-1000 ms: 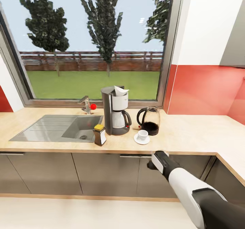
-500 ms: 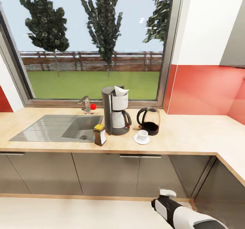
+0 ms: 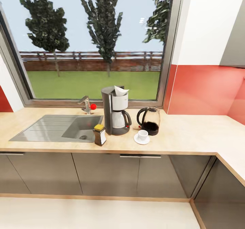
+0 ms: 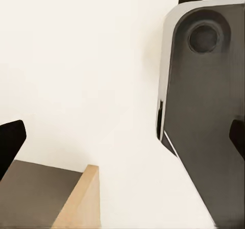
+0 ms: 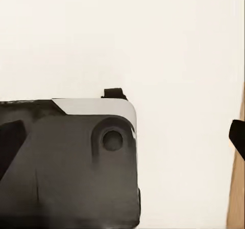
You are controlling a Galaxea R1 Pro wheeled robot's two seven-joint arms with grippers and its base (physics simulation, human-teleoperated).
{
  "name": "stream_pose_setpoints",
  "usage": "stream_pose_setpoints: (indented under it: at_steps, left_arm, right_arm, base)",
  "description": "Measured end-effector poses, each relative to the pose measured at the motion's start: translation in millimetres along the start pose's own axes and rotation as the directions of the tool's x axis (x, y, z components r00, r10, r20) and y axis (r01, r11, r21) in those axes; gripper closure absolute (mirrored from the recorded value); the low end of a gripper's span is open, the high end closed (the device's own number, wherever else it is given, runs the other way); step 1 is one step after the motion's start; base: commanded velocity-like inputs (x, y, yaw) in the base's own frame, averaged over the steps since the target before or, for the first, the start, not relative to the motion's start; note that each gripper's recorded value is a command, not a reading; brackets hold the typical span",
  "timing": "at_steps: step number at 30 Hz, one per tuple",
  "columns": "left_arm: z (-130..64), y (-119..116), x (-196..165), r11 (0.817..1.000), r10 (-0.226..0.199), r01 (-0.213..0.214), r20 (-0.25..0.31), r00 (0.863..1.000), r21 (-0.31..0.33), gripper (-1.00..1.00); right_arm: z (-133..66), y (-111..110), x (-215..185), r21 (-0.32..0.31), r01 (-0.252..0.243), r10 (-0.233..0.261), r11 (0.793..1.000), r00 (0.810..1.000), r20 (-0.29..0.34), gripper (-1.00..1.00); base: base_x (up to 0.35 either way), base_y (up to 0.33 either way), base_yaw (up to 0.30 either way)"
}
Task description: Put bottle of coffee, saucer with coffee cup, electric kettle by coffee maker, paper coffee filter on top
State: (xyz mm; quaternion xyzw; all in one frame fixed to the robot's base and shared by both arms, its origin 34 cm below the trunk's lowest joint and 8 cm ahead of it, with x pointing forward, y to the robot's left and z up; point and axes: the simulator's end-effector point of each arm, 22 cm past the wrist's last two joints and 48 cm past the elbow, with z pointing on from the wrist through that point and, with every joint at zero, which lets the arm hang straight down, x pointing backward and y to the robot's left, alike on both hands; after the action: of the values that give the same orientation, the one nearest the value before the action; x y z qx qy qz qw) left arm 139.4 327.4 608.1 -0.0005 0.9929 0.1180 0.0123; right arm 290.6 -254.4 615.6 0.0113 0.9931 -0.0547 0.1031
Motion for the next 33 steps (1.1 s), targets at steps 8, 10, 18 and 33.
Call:
stream_pose_setpoints:
  at_steps: [8, 10, 18, 33]
  left_arm:
    - [-0.3, 2.3, 13.4, 1.0, 0.005, -0.005, -0.017, 1.0, -0.003, -1.0]
    - [-0.3, 2.2, 13.4, 1.0, 0.005, -0.005, -0.016, 1.0, -0.002, -1.0]
    - [0.5, 7.6, 12.3, 1.0, 0.007, -0.007, -0.013, 1.0, -0.008, -1.0]
    - [0.1, 3.7, 8.9, 1.0, 0.004, -0.004, -0.006, 1.0, -0.003, -1.0]
  right_arm:
    - [-8.2, 8.3, 80.9, -0.078, 0.011, -0.012, 0.997, 1.0, -0.009, -1.0]
    - [-10.4, 7.7, 95.4, -0.081, 0.012, -0.014, 0.997, 1.0, -0.02, -1.0]
    - [-17.5, 9.0, 133.5, -0.091, 0.045, -0.051, 0.995, 0.997, -0.062, -1.0]
    - [-18.0, 14.4, 131.6, -0.112, 0.138, -0.143, 0.984, 0.989, -0.042, -1.0]
  base:
    - [0.0, 0.0, 0.0]
    - [0.0, 0.0, 0.0]
    - [0.0, 0.0, 0.0]
    - [0.0, 0.0, 0.0]
